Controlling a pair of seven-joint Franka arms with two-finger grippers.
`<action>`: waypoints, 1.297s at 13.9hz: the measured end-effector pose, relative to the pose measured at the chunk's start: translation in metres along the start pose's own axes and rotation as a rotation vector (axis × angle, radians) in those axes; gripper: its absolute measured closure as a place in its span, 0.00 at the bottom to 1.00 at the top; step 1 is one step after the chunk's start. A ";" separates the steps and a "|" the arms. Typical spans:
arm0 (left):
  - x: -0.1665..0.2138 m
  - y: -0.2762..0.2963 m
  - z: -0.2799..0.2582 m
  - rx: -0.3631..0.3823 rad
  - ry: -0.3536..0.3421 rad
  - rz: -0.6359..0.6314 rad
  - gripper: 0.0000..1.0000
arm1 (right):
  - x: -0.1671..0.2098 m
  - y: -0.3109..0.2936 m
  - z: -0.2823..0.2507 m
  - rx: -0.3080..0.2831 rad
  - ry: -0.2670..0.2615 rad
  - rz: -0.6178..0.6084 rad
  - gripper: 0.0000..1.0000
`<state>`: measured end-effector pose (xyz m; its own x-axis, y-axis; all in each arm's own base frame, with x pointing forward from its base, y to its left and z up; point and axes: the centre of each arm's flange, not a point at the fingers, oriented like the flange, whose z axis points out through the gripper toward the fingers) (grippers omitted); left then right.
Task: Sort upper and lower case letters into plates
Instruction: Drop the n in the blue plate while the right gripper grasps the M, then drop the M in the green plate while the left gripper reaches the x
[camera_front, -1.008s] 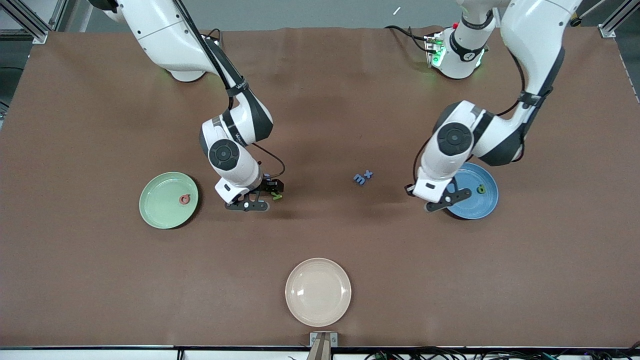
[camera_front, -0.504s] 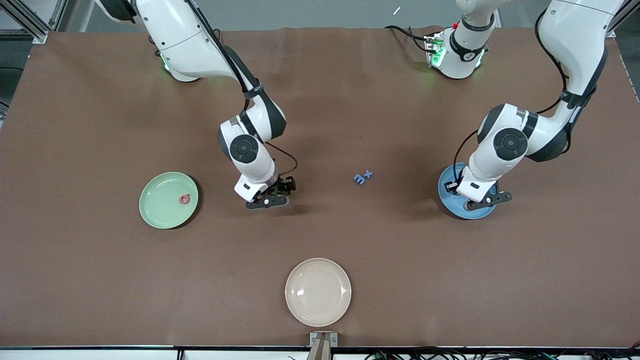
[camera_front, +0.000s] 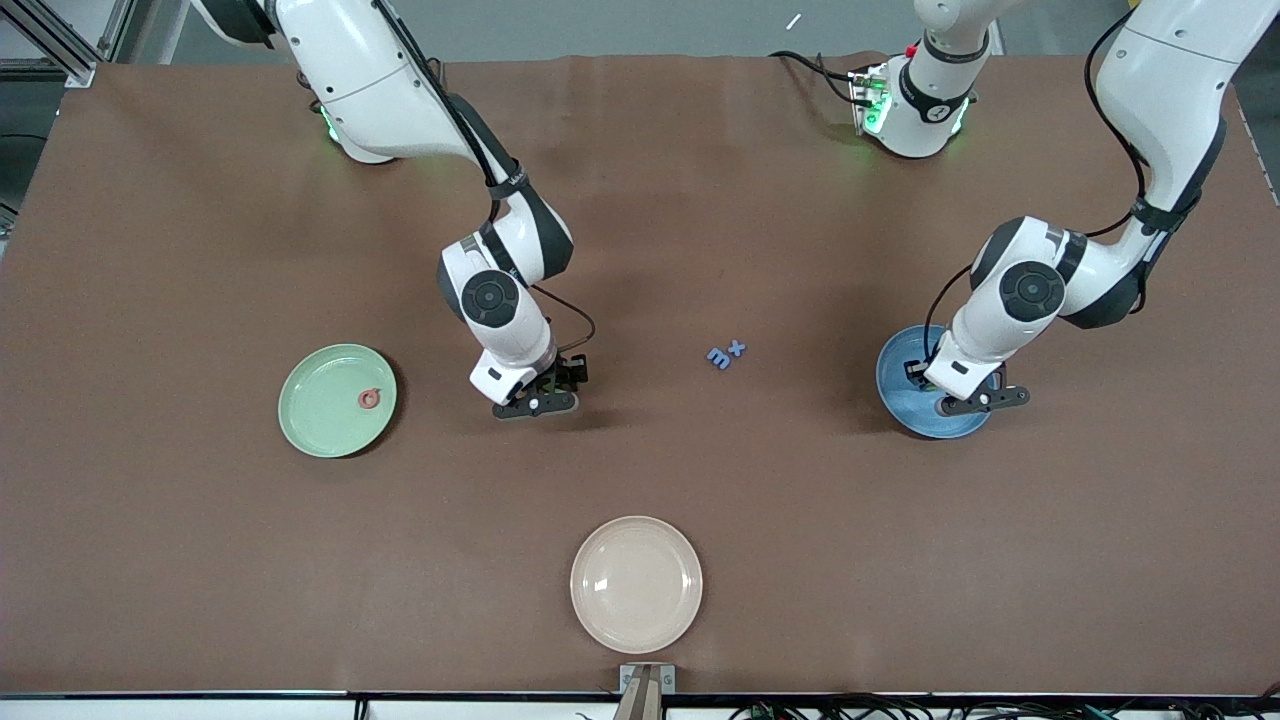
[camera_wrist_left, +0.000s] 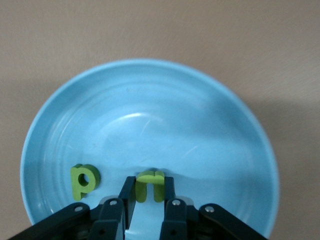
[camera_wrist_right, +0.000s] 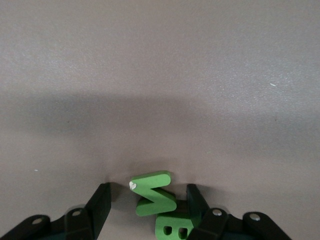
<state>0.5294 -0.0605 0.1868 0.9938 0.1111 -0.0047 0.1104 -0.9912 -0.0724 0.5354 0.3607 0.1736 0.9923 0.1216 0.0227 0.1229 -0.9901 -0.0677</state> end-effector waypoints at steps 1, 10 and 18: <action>-0.001 -0.006 0.005 0.002 0.000 0.006 0.74 | 0.000 0.000 -0.001 0.001 0.001 -0.001 0.45; 0.003 -0.012 0.003 0.002 0.033 0.032 0.46 | 0.015 0.030 -0.015 -0.034 -0.068 0.044 0.65; 0.011 0.086 -0.079 -0.041 -0.016 -0.017 0.00 | 0.053 0.237 -0.105 -0.004 -0.223 -0.080 0.65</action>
<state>0.5506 -0.1503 0.2589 0.9915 0.1283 -0.0196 0.1276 -0.9913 -0.0313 0.6158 0.1252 0.2635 0.9582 0.2114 -0.1929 0.2014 -0.9770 -0.0703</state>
